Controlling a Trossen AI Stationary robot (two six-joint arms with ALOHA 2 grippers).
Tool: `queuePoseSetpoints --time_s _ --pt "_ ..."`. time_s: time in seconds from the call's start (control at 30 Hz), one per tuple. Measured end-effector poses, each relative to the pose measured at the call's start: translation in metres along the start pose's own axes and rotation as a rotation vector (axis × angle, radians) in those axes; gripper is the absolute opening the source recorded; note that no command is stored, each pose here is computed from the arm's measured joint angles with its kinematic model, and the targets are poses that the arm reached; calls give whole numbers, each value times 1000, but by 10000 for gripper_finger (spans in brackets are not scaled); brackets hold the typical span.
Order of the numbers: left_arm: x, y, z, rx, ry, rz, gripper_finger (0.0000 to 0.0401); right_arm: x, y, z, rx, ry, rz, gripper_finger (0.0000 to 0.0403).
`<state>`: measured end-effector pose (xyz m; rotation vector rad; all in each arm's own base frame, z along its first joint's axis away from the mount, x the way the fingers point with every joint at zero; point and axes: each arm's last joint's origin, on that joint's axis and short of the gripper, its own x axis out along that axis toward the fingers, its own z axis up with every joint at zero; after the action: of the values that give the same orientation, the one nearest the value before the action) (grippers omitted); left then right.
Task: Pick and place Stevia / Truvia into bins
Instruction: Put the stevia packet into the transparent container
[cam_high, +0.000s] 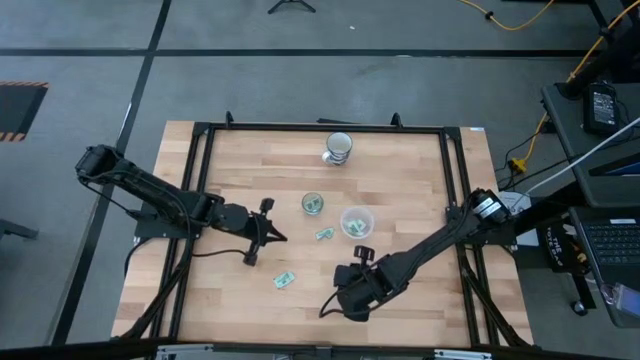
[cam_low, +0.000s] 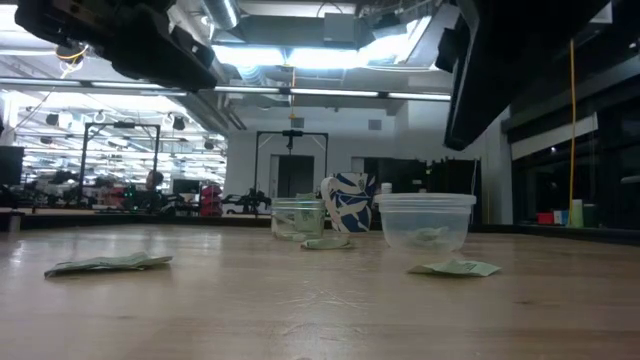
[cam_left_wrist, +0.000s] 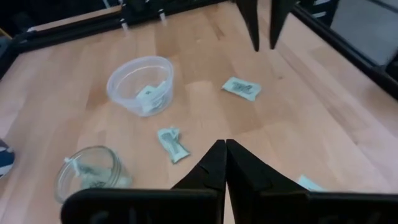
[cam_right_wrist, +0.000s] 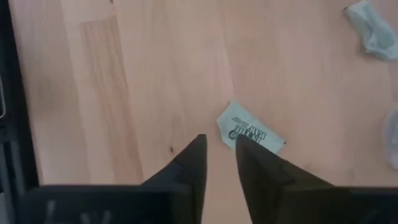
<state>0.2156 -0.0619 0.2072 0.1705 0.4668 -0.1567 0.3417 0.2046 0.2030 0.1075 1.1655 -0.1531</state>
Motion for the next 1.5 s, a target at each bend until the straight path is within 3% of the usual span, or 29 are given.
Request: queuePoseSetpoints --time_s 0.37,0.57,1.2,1.5 --pt "0 0 -1 1 8 8 2 16 -2 -7 17 -47 -5 168" --pt "0 0 -1 1 8 8 5 37 -6 -22 22 -62 8 171" --pt "0 0 -1 -5 9 8 3 64 -13 -41 49 -133 69 171" --pt "0 0 -1 -7 10 8 2 77 -26 -61 103 -123 37 171"
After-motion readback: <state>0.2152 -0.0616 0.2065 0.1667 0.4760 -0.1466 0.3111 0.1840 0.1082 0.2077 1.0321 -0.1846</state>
